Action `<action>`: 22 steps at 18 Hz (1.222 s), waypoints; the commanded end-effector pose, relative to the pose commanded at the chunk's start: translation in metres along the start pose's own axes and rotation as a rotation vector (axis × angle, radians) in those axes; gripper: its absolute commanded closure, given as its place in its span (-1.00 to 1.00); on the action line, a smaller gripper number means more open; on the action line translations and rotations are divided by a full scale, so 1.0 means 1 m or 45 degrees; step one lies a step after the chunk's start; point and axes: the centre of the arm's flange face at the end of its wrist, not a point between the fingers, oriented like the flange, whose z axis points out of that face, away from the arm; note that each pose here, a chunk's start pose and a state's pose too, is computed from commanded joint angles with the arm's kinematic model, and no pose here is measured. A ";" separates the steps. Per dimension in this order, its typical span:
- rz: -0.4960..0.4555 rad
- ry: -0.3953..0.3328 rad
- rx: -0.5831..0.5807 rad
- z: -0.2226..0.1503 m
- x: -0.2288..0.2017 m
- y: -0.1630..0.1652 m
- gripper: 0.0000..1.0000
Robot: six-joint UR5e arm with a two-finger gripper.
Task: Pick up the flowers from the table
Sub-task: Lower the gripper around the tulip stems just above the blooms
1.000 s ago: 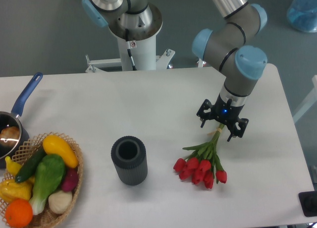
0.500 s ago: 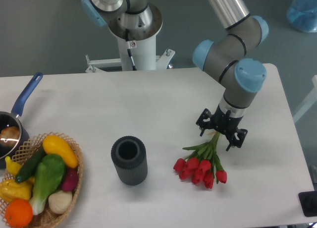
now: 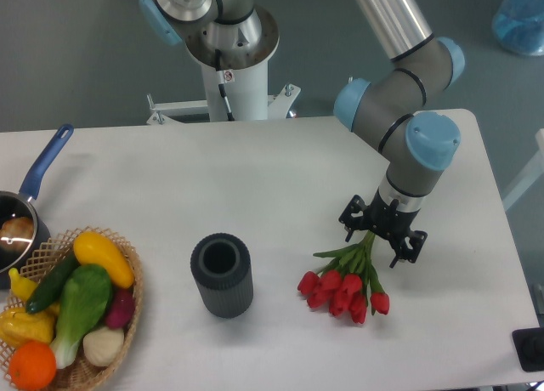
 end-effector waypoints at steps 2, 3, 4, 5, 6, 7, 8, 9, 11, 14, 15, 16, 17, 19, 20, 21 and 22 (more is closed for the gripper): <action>0.012 0.001 -0.001 0.004 0.003 -0.005 -1.00; 0.014 0.002 -0.003 0.005 0.004 -0.007 -1.00; 0.015 0.002 -0.003 0.005 0.004 -0.008 -1.00; 0.017 0.004 -0.004 0.006 0.004 -0.007 -1.00; 0.016 0.006 -0.004 0.009 0.004 -0.008 -1.00; 0.019 0.005 -0.004 0.010 0.005 -0.008 -1.00; 0.026 0.006 -0.004 0.010 0.006 -0.011 -1.00; 0.030 0.009 -0.004 0.012 0.007 -0.012 -1.00; 0.029 0.013 -0.006 0.014 0.007 -0.012 -1.00; 0.028 0.022 -0.008 0.018 0.008 -0.011 -1.00; 0.027 0.026 -0.009 0.020 0.009 -0.011 -1.00; 0.027 0.028 -0.010 0.021 0.009 -0.011 -1.00; 0.027 0.028 -0.010 0.021 0.009 -0.011 -1.00; 0.026 0.030 -0.011 0.022 0.009 -0.011 -1.00; 0.026 0.030 -0.011 0.022 0.009 -0.011 -1.00; 0.026 0.030 -0.011 0.023 0.009 -0.011 -1.00; 0.028 0.025 -0.009 0.023 0.008 -0.011 -1.00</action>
